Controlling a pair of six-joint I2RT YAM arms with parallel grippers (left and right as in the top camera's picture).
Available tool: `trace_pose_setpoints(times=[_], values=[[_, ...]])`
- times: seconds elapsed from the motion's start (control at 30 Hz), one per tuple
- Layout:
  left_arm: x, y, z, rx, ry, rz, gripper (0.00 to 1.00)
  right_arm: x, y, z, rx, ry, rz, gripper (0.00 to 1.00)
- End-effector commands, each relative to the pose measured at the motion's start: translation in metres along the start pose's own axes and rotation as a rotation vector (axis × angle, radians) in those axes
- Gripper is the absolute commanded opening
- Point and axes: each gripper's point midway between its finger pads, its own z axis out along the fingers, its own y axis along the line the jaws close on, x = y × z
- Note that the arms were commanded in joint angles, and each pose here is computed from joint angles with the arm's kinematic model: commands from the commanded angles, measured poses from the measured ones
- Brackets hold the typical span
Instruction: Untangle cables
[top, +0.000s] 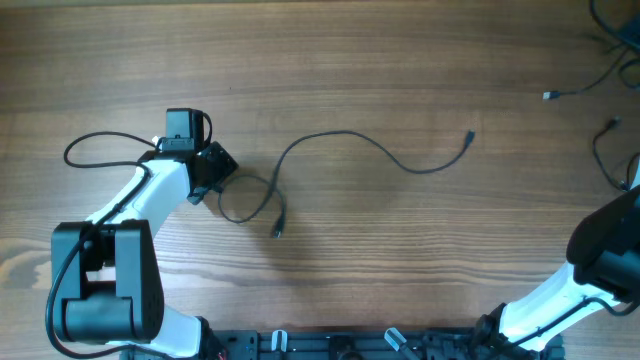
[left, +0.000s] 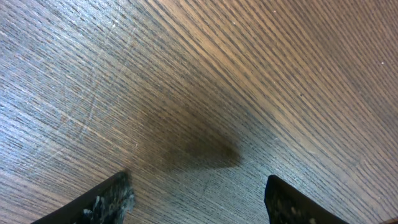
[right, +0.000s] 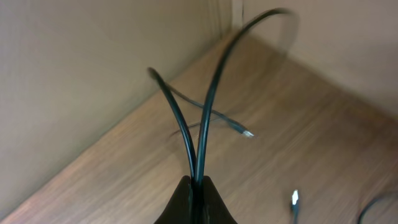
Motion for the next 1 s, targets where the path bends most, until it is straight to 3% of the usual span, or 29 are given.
trace_pose_setpoints(times=[0.0,0.13,0.3,0.47,0.53,0.7,0.87,0.93,0.97], values=[[0.021,0.020,0.014,-0.064,0.068,-0.008,0.72,-0.028,-0.010,0.003,0.003,-0.104,-0.048,0.04],[0.021,0.020,0.014,-0.064,0.068,-0.008,0.72,-0.052,-0.015,0.015,-0.009,-0.216,-0.007,0.04],[0.021,0.020,0.014,-0.064,0.068,-0.008,0.72,-0.044,-0.017,0.054,-0.024,-0.254,0.123,0.04],[0.024,0.023,0.014,-0.077,0.082,-0.008,0.73,-0.009,-0.033,0.107,0.010,-0.233,0.223,0.05],[0.025,0.024,0.014,-0.079,0.085,-0.008,0.71,0.027,-0.044,0.144,0.029,-0.184,0.291,0.05],[0.026,0.022,0.014,-0.070,0.093,-0.009,0.68,0.077,-0.052,0.179,0.037,-0.096,0.435,0.05],[0.030,0.018,0.014,-0.047,0.114,-0.010,0.67,0.103,-0.058,0.194,0.040,-0.041,0.436,0.05],[0.030,0.018,0.014,-0.047,0.114,-0.010,0.68,0.105,-0.059,0.194,0.045,-0.032,0.437,0.10],[0.030,0.018,0.014,-0.047,0.114,-0.010,0.68,0.106,-0.059,0.194,0.047,-0.027,0.437,0.27]])
